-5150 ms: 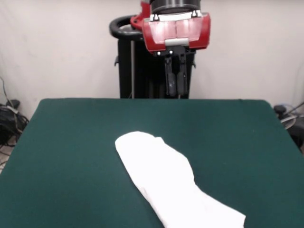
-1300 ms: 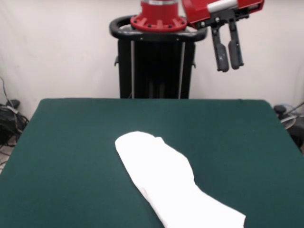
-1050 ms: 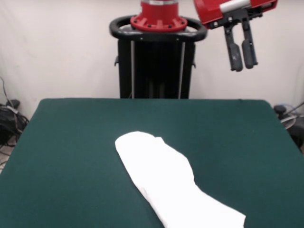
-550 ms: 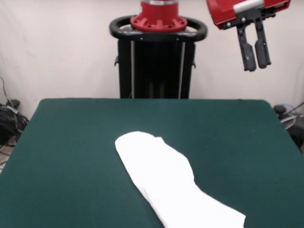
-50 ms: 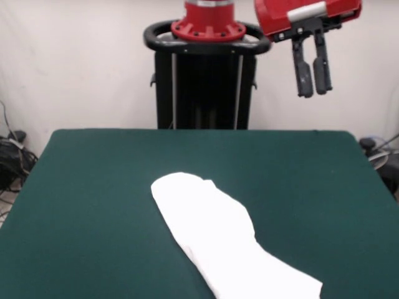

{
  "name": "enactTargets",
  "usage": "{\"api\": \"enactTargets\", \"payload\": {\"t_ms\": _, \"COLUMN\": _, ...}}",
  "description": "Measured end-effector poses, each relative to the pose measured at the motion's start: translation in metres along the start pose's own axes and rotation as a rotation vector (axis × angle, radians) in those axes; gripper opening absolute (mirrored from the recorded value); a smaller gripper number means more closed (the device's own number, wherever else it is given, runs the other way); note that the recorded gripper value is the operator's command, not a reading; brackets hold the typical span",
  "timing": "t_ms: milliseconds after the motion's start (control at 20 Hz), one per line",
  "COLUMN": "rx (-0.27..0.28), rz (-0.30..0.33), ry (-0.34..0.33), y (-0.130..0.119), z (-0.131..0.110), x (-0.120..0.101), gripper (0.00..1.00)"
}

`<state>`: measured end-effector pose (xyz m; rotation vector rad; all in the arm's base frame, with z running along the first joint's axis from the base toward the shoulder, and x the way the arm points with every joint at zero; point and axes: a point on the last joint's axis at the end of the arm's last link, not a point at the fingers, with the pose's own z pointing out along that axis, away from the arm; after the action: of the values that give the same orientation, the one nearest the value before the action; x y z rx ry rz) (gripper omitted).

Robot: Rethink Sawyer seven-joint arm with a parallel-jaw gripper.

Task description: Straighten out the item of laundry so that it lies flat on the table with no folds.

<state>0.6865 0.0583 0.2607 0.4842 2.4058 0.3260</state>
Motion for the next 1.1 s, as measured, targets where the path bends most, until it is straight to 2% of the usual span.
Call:
{"api": "enactTargets", "payload": {"t_ms": 500, "rx": 0.061, "rz": 0.015, "ry": 0.001, "y": -0.023, "z": 0.001, "x": -0.009, "gripper": 0.00}}
{"api": "enactTargets", "payload": {"t_ms": 1100, "rx": 0.088, "rz": 0.010, "ry": -0.009, "y": -0.036, "z": -0.003, "x": -0.022, "gripper": 0.00}}
